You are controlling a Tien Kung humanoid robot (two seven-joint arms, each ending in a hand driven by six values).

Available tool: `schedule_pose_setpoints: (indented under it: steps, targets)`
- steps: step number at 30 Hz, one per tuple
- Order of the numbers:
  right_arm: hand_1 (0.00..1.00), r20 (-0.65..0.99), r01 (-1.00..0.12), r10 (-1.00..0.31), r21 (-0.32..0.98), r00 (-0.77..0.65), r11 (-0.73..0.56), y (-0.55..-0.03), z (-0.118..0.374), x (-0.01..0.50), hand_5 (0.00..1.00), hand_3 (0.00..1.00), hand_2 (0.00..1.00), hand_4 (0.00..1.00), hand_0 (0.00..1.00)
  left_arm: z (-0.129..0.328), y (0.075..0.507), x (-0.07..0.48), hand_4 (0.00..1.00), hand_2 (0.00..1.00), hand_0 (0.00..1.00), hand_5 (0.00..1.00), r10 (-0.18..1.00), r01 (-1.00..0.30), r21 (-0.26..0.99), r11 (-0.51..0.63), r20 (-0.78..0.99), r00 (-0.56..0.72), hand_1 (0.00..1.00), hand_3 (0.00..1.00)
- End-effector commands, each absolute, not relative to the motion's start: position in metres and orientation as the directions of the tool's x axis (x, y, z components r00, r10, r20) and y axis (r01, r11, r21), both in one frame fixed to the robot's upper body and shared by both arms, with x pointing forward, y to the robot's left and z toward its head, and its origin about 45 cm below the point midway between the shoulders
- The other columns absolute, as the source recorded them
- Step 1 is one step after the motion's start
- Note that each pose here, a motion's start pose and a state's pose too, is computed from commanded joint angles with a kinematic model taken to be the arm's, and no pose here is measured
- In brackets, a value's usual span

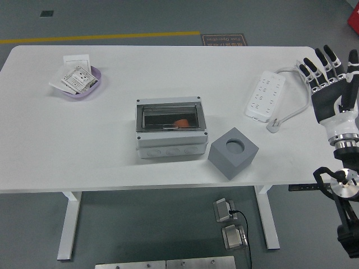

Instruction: Pick up the cylinder from the cube,place it in the box,flap close box

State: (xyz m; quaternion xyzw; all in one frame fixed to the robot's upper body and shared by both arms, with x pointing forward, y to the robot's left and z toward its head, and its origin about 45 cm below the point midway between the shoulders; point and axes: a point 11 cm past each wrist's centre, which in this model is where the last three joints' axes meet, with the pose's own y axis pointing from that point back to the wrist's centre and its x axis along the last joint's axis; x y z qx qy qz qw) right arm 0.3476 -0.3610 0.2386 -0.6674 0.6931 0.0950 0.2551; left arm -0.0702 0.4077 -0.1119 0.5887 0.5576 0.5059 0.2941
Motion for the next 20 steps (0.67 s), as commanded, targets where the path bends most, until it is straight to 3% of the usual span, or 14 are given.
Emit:
schedule_pose_setpoints:
  steps: [2, 3, 8, 9, 20]
  targets:
    - [0.694, -0.485, -0.975, -0.874, -0.2, 0.013, 0.096, -0.361, 0.236, 0.349, 0.78, 0.786, 0.862, 0.919, 0.832, -0.112, 0.408, -0.069, 0.712, 0.584, 0.67, 0.459, 0.954, 0.356, 0.911, -0.206, 0.268, -0.135, 0.662, 0.644]
    - [0.566, -0.487, -0.976, -0.873, -0.194, 0.007, 0.101, -0.362, 0.234, 0.35, 0.761, 0.792, 0.876, 0.91, 0.827, -0.112, 0.408, -0.068, 0.711, 0.579, 0.668, 0.459, 0.954, 0.355, 0.912, -0.206, 0.268, -0.136, 0.659, 0.644]
    - [0.566, -0.493, -0.977, -0.87, -0.175, -0.02, 0.122, -0.366, 0.228, 0.351, 0.761, 0.792, 0.876, 0.91, 0.827, -0.112, 0.408, -0.068, 0.711, 0.579, 0.668, 0.459, 0.953, 0.354, 0.912, -0.207, 0.269, -0.137, 0.659, 0.644]
    - [0.515, -0.495, -0.977, -0.869, -0.173, -0.025, 0.126, -0.367, 0.227, 0.351, 0.763, 0.791, 0.887, 0.907, 0.825, -0.112, 0.408, -0.068, 0.711, 0.579, 0.666, 0.458, 0.953, 0.356, 0.911, -0.207, 0.27, -0.137, 0.658, 0.644]
    - [0.512, -0.517, -0.971, -0.854, -0.17, -0.058, 0.168, -0.378, 0.224, 0.346, 0.751, 0.789, 0.926, 0.903, 0.823, -0.111, 0.408, -0.074, 0.71, 0.579, 0.667, 0.458, 0.953, 0.37, 0.906, -0.208, 0.273, -0.133, 0.658, 0.643]
